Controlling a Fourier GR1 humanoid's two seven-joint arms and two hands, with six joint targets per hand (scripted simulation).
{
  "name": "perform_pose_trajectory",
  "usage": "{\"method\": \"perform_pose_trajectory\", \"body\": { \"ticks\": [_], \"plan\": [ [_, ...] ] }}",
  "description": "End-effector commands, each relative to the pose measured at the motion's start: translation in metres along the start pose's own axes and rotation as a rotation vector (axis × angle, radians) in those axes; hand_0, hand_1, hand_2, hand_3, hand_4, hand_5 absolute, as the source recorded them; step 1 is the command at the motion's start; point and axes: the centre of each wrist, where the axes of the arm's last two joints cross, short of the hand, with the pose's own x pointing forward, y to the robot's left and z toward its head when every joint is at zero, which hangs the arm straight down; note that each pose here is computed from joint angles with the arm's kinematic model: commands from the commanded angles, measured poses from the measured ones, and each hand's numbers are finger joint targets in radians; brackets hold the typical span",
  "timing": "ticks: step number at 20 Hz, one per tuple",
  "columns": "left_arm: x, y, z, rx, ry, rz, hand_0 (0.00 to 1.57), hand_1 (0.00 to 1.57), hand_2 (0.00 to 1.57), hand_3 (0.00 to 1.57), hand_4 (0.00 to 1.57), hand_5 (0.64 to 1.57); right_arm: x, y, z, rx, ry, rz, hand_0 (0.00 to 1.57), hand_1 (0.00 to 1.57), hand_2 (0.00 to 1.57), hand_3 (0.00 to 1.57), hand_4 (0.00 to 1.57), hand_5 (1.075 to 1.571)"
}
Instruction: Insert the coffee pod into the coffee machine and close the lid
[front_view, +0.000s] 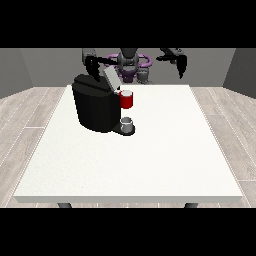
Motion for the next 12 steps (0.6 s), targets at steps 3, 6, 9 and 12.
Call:
{"method": "perform_pose_trajectory", "body": {
  "ticks": [3,6,9,12],
  "plan": [
    [0.024,0.003,-0.004,0.008,-0.054,-0.012,0.0,0.0,0.0,0.0,0.0,1.571,0.008,-0.005,-0.018,0.013,-0.056,0.036,0.0,0.0,0.0,0.0,0.0,1.571],
    [0.018,0.014,0.002,0.041,-0.066,-0.013,0.0,0.0,0.0,0.0,0.0,1.571,0.016,0.01,-0.025,0.023,-0.035,0.032,0.0,0.0,0.0,0.0,0.0,1.571],
    [0.027,0.01,0.007,0.007,-0.061,-0.009,0.0,0.0,0.0,0.0,0.0,1.571,0.021,-0.012,-0.032,0.005,-0.048,0.046,0.0,0.0,0.0,0.0,0.0,1.571],
    [0.013,0.023,0.011,0.035,-0.054,-0.023,0.0,0.0,0.0,0.0,0.12,1.571,0.024,0.028,-0.032,0.057,-0.058,0.042,0.0,0.0,0.0,0.0,0.0,1.571]
  ]
}}
